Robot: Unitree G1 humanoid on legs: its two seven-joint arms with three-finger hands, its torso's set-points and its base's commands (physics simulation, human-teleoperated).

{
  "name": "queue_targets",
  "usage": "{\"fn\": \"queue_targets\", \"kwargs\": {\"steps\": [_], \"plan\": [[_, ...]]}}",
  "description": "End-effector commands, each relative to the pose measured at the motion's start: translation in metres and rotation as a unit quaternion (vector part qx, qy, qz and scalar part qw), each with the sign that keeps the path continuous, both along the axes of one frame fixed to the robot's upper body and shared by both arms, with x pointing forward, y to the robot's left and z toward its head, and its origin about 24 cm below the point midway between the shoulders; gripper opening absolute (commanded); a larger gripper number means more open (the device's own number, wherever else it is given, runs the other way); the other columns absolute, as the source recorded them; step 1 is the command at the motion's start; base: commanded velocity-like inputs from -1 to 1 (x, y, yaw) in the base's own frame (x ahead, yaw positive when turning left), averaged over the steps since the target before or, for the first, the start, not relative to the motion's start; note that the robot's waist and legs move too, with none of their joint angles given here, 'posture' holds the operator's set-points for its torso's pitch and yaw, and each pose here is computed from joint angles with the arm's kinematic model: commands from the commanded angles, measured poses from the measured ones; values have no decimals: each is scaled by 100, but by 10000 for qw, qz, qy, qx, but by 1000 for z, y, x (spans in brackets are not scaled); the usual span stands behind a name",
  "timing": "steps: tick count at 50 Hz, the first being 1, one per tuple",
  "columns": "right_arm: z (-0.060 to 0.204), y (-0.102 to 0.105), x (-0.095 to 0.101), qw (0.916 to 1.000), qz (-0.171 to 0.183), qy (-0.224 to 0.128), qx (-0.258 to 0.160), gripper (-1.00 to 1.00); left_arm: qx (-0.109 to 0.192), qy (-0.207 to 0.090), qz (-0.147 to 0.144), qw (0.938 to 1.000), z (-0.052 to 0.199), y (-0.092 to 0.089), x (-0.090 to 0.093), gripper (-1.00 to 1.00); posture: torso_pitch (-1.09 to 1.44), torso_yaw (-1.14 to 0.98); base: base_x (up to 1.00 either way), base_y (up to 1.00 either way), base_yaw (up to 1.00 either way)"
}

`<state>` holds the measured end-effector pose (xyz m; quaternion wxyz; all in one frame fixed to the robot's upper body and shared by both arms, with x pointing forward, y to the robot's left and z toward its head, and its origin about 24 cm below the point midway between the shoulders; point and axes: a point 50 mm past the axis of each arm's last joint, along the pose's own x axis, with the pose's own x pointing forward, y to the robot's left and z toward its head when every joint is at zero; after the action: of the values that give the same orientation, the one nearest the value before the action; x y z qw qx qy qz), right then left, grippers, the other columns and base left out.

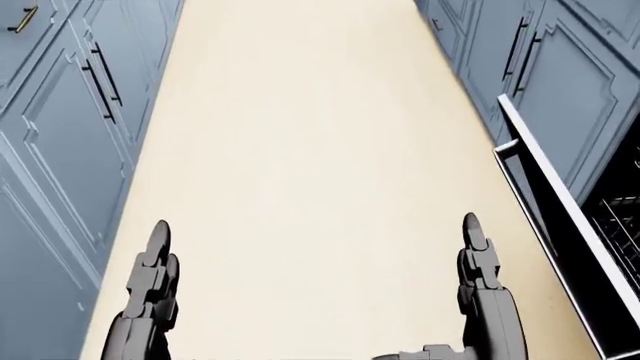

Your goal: Close the dishwasher door

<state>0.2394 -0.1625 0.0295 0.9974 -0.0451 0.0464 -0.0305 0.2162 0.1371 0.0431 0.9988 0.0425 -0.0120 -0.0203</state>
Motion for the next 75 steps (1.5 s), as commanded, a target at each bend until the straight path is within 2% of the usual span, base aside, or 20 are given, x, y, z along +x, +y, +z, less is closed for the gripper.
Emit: {"fn": "queue_targets", "kwargs": {"steps": [1, 39, 48, 49, 52, 56, 75], "plan": [[17, 2, 5, 9990, 45, -453, -8, 100, -4, -344, -10, 9994, 12, 0, 2, 100, 0, 0, 0, -16, 0], [24, 2, 4, 9988, 57, -485, 5, 100, -31, -356, 10, 9994, 14, 0, 2, 100, 0, 0, 0, -9, 0], [19, 2, 3, 9988, 55, -491, 11, 100, -35, -353, 16, 9994, 13, 0, 2, 100, 0, 0, 0, -7, 0], [25, 2, 4, 9988, 55, -492, 14, 100, -32, -352, 15, 9994, 13, 0, 2, 100, 0, 0, 0, -8, 0], [18, 2, 4, 9988, 56, -488, 15, 100, -35, -350, 13, 9994, 13, 0, 2, 100, 0, 0, 0, -7, 0], [25, 2, 4, 9988, 57, -485, 20, 100, -35, -348, 10, 9994, 13, 0, 2, 100, 0, 0, 0, -7, 0], [19, 2, 4, 9988, 48, -496, 19, 100, -54, -352, 38, 9994, 14, 1, 3, 100, 0, 0, 0, -7, 0]]}}
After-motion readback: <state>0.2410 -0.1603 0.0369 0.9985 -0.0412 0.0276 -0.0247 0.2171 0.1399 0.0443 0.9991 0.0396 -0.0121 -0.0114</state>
